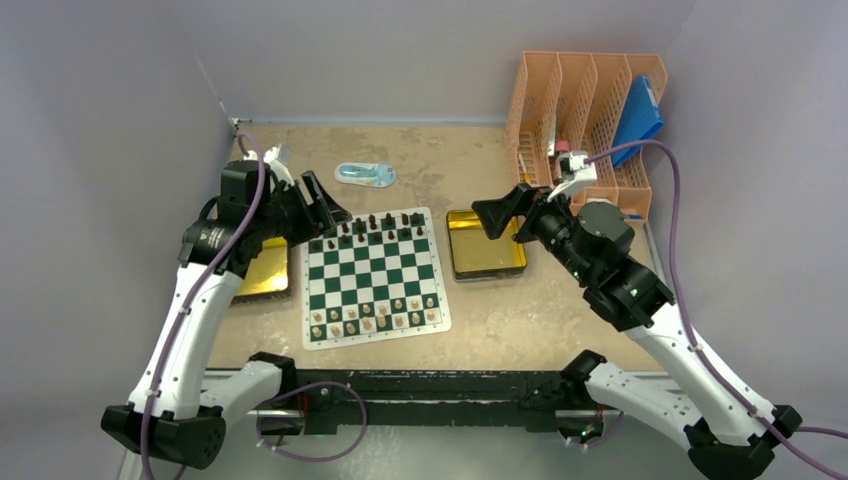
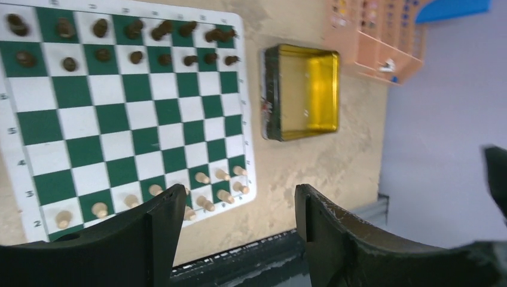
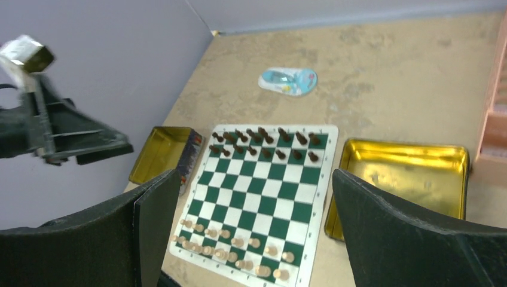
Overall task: Set up the chess pieces on the board
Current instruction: Reset both arms
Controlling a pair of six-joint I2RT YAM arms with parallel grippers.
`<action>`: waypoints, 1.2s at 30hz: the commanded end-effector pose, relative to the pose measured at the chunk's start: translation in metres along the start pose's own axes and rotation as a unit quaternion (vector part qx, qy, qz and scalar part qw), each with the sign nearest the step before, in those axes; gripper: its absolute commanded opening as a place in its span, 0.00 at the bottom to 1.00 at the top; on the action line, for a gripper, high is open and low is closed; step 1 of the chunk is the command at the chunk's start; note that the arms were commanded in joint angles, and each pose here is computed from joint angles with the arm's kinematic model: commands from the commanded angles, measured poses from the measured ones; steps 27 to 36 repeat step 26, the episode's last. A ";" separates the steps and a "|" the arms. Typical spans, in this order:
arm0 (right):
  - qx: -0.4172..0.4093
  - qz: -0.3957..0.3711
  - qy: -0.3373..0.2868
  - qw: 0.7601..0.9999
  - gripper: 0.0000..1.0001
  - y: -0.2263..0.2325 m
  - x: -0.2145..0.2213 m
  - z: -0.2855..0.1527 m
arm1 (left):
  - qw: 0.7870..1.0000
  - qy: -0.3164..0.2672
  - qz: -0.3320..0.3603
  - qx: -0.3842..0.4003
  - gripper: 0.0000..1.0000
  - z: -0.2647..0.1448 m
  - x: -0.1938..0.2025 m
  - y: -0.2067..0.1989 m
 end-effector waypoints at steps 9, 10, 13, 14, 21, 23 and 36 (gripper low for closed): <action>-0.013 0.105 0.032 0.994 0.99 0.004 0.033 -0.010 | 0.981 0.035 0.072 0.176 0.67 -0.020 0.033 0.004; -0.018 0.114 0.030 0.993 0.99 0.004 0.035 -0.011 | 0.980 0.036 0.073 0.180 0.67 -0.019 0.034 0.005; -0.022 0.130 0.030 0.991 0.99 0.005 0.041 -0.012 | 0.978 0.043 0.077 0.189 0.67 -0.017 0.037 0.007; -0.023 0.132 0.032 0.990 0.99 0.005 0.042 -0.012 | 0.978 0.044 0.077 0.190 0.67 -0.016 0.036 0.007; -0.018 0.132 0.035 0.990 0.99 0.005 0.040 -0.011 | 0.976 0.044 0.092 0.194 0.67 -0.014 0.031 0.002; -0.014 0.133 0.038 0.990 0.99 0.004 0.043 -0.010 | 0.976 0.045 0.094 0.190 0.67 -0.012 0.031 0.003; -0.011 0.133 0.039 0.990 0.99 0.003 0.044 -0.011 | 0.978 0.032 0.092 0.185 0.67 -0.013 0.030 0.003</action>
Point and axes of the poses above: each gripper's point midway between its finger pads, its own z axis out along the fingers, its own y axis along the line the jaws close on, x = y × z, the point moved 9 cm from there along -z, back along the fingers, and after that the axes turned 15 degrees about -z, right-handed, at the moved point
